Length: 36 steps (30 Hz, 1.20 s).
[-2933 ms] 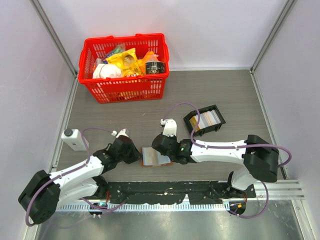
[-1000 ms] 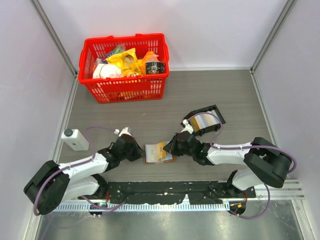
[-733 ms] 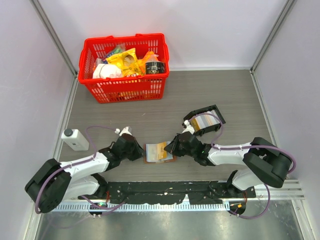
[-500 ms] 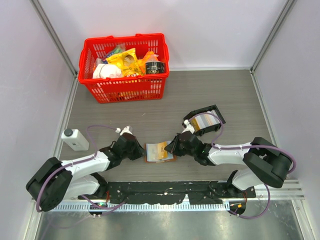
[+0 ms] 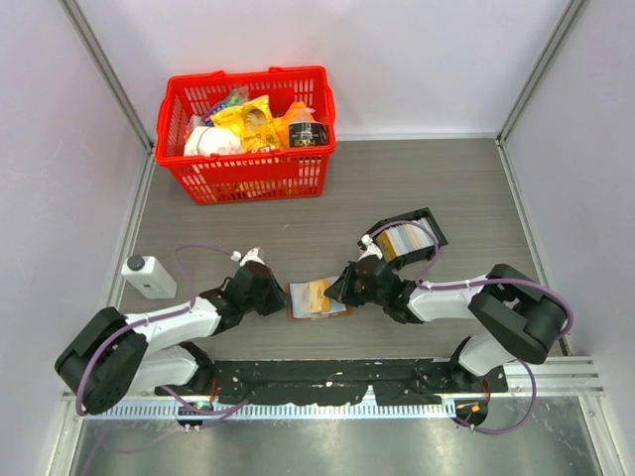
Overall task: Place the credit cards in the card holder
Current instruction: Insert the credit card into the card holder.
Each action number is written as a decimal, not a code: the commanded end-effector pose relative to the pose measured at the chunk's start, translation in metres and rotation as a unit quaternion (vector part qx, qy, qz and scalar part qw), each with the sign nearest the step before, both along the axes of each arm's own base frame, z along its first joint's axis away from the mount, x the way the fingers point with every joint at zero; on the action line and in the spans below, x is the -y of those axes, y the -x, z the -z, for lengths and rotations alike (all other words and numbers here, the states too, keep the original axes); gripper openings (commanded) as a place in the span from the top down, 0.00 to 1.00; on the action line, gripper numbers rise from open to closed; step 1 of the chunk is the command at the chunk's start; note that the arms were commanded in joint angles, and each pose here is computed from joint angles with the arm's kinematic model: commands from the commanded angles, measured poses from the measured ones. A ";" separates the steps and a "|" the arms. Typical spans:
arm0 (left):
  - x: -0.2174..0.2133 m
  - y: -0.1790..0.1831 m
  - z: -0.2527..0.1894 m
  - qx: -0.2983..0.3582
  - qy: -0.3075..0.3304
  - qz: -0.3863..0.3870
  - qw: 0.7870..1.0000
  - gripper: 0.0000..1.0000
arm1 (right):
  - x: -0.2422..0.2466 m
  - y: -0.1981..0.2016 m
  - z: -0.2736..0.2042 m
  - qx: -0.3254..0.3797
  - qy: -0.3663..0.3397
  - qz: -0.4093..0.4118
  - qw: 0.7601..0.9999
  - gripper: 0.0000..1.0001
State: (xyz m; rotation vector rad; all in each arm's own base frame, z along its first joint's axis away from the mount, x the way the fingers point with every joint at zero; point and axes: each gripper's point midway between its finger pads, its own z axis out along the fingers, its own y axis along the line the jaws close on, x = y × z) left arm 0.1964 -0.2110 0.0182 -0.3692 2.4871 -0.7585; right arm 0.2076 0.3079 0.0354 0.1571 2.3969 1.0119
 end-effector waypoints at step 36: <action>-0.022 0.012 0.032 -0.039 -0.073 0.000 0.997 1.00 | -0.018 0.024 0.015 -0.062 -0.015 -0.046 0.997 0.99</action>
